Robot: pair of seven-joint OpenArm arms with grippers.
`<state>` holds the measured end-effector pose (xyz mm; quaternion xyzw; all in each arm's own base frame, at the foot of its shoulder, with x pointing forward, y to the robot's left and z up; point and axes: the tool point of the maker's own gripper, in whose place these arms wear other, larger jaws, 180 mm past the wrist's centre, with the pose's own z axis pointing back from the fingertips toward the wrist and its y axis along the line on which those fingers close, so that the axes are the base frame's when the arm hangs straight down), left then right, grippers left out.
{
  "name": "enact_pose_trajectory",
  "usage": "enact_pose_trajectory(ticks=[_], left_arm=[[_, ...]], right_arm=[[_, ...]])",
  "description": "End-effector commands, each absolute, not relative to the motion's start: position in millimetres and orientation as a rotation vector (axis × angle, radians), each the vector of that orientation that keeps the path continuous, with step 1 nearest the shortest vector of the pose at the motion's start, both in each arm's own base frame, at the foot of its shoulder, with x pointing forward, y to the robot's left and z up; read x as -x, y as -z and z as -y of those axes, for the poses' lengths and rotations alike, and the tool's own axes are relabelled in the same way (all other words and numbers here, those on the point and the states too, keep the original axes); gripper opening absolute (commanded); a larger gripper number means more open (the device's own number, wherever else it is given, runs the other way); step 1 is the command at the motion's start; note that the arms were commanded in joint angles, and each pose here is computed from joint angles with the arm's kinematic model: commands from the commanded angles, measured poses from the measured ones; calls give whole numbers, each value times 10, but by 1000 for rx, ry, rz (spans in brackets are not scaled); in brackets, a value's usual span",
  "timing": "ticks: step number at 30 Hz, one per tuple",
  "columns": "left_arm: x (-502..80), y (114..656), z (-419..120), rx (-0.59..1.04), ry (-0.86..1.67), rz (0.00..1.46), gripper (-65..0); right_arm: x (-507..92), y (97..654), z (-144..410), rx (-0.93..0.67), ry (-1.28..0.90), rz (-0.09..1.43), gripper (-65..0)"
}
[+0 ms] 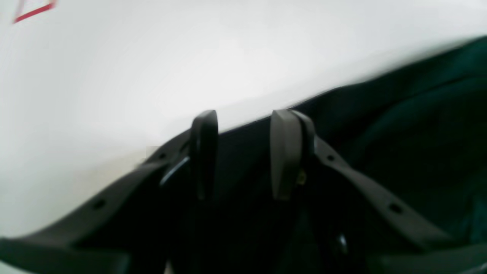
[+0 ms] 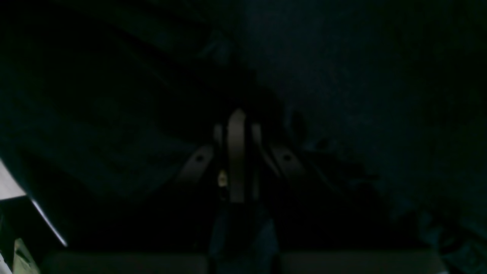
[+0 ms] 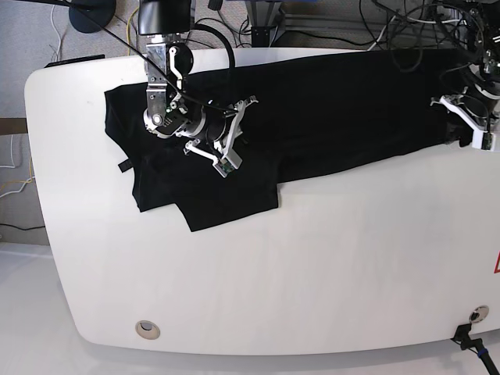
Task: Fold the T-shirt properly
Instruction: 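Pull the shirt edges with both grippers to flatten the folded shirt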
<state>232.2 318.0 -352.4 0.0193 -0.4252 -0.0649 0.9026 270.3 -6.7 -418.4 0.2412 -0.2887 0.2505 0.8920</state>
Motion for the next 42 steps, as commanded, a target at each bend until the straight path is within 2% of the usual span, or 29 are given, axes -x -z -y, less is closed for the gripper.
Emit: enact_pose_trajectory(ticks=[1,8,12,15,19,21,25,34,39,42], left_arm=[[-2229,3694,-3270,-73,159,805,-432],[-1877,4231,-3437,-55,84,642,-432],[-1980,4219,-3479,-58,70,658,-432],[-2097,4183,-3509,-83,87,670,-432],[-2310,4205,-3512,-109,116,671,-432],[-2428,4211,-3453,-98,128,680,-432],[-2577,4132,-3445,-100,133,710,-432],[-2558,4139,-3442,-101,135,707,-432],[-2563,4128,-3445,-102,136,710,-432],[-2573,4125,-3446,-102,135,712,-432]], right_arm=[[-2873,4005,73,-485,-532,667,-650],[-2973,3939,96,-475,-498,688,-650],[-3083,3726,131,-450,-487,755,-650],[-3422,3477,286,-408,-430,844,-640],[-3888,3361,626,-381,-274,928,-407],[-4108,3429,849,-361,-233,923,-342],[-4372,3660,1145,-355,-178,877,-333],[-4449,4019,1556,-347,-64,859,-332],[-4343,4158,1499,-364,-52,830,-336],[-4312,4197,1221,-416,-53,821,-336]])
